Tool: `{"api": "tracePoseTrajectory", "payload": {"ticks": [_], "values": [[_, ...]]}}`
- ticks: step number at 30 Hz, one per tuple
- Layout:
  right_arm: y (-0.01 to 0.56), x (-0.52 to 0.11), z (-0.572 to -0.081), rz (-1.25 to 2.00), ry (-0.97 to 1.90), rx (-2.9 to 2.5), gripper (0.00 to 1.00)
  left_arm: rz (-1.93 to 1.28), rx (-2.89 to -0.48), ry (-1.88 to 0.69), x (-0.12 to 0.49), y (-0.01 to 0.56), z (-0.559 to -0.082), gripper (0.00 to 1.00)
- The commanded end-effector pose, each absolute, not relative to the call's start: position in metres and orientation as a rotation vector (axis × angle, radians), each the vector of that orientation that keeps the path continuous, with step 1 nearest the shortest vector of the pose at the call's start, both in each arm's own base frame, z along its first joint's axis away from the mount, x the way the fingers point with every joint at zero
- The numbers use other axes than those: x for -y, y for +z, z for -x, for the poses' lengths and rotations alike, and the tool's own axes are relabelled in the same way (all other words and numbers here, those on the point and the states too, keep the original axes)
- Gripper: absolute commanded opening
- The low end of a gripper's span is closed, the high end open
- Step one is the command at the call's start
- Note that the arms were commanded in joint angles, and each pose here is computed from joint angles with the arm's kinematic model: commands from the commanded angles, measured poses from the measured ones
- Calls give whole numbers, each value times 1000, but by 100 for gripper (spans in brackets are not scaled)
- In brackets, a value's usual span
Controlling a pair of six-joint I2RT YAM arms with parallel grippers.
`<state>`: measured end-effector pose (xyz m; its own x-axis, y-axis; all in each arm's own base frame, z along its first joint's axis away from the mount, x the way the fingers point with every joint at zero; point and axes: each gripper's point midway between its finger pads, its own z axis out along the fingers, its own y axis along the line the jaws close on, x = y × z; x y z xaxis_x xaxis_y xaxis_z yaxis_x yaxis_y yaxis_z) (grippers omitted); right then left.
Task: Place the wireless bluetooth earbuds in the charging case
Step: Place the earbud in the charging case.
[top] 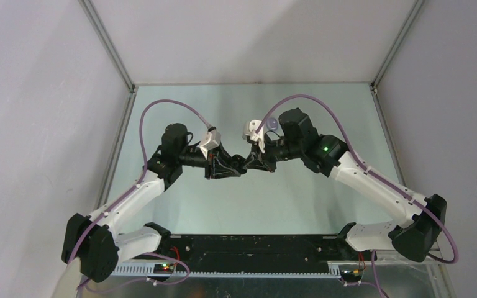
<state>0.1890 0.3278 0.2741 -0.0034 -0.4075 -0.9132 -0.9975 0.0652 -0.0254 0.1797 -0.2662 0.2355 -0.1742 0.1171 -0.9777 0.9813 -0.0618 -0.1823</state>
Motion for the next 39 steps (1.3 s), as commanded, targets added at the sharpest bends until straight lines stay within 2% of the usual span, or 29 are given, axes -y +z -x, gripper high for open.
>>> {"api": "tracePoseTrajectory", "payload": {"ticks": [1, 29, 35, 39], "values": [[279, -332, -179, 1500, 969, -1472, 10, -1297, -1292, -1319, 267, 250, -176, 0], [252, -351, -166, 1606, 965, -1501, 10, -1301, -1281, -1316, 266, 255, -174, 0], [257, -355, -192, 1451, 893, -1592, 8, -1299, -1281, -1314, 266, 255, -174, 0], [265, -354, -192, 1402, 962, -1607, 8, -1299, -1277, -1308, 266, 256, -174, 0]]}}
